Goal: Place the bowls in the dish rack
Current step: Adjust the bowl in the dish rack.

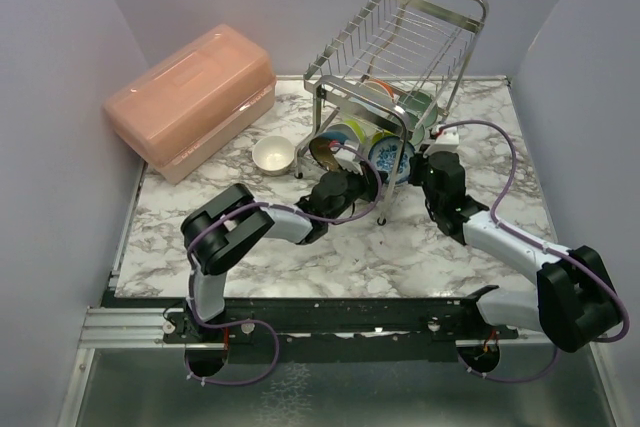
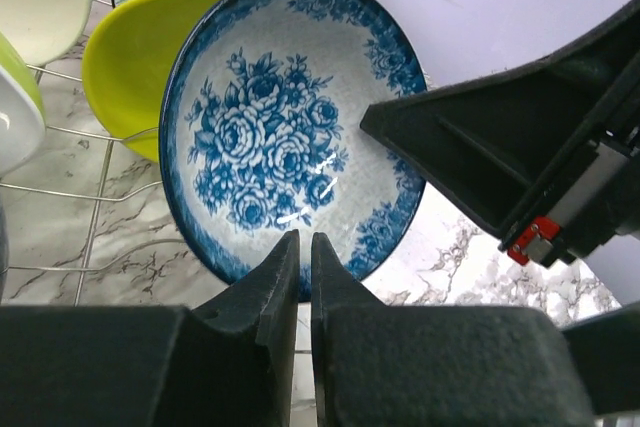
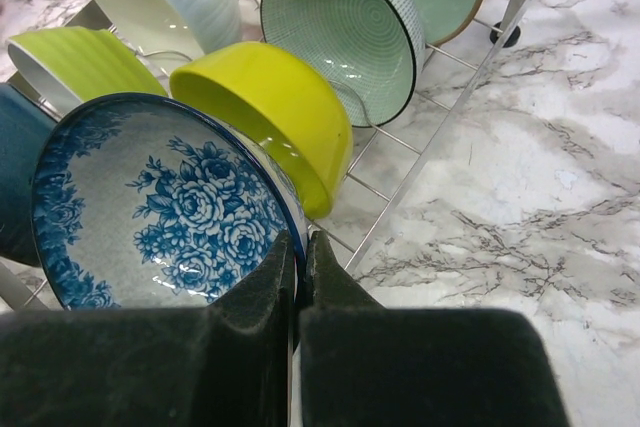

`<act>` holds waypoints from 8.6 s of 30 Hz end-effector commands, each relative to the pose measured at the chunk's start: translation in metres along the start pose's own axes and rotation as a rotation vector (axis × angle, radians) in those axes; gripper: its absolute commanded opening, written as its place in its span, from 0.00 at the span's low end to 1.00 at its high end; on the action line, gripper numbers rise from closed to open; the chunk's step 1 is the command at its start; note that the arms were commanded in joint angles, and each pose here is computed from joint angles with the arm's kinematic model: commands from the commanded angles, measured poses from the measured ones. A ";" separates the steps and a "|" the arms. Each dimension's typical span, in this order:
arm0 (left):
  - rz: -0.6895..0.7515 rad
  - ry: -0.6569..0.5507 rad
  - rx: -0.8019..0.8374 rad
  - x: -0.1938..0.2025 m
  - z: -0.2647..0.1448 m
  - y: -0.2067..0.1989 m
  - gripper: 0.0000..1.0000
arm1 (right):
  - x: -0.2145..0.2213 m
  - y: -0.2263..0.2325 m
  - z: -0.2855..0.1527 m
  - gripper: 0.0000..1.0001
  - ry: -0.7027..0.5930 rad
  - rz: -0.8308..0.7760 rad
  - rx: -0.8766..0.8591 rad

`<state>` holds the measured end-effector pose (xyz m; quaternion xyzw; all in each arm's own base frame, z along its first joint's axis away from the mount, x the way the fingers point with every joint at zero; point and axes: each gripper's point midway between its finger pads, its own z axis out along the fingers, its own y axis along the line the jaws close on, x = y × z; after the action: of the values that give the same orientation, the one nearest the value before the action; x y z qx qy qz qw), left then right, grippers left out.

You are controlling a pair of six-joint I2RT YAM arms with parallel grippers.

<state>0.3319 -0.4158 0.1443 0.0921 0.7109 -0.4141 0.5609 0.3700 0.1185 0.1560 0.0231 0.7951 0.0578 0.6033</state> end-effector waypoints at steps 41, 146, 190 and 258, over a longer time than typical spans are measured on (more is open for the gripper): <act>0.071 0.237 -0.104 0.069 -0.016 0.052 0.00 | -0.028 0.026 0.011 0.10 -0.139 0.024 -0.109; -0.150 0.214 0.159 0.035 0.003 0.001 0.02 | 0.032 0.014 0.031 0.40 0.392 0.532 -0.236; -0.275 0.153 0.167 -0.003 -0.004 -0.005 0.13 | -0.027 -0.004 0.009 0.01 0.107 0.284 -0.208; -0.960 -0.050 0.089 -0.061 0.003 -0.021 0.66 | -0.018 0.008 -0.020 0.00 -0.392 -0.149 0.189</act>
<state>0.3382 -0.4102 0.2105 -0.1885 0.6555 -0.6520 0.3311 0.3596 0.1250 0.1644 -0.0028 0.6871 -0.0801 0.7221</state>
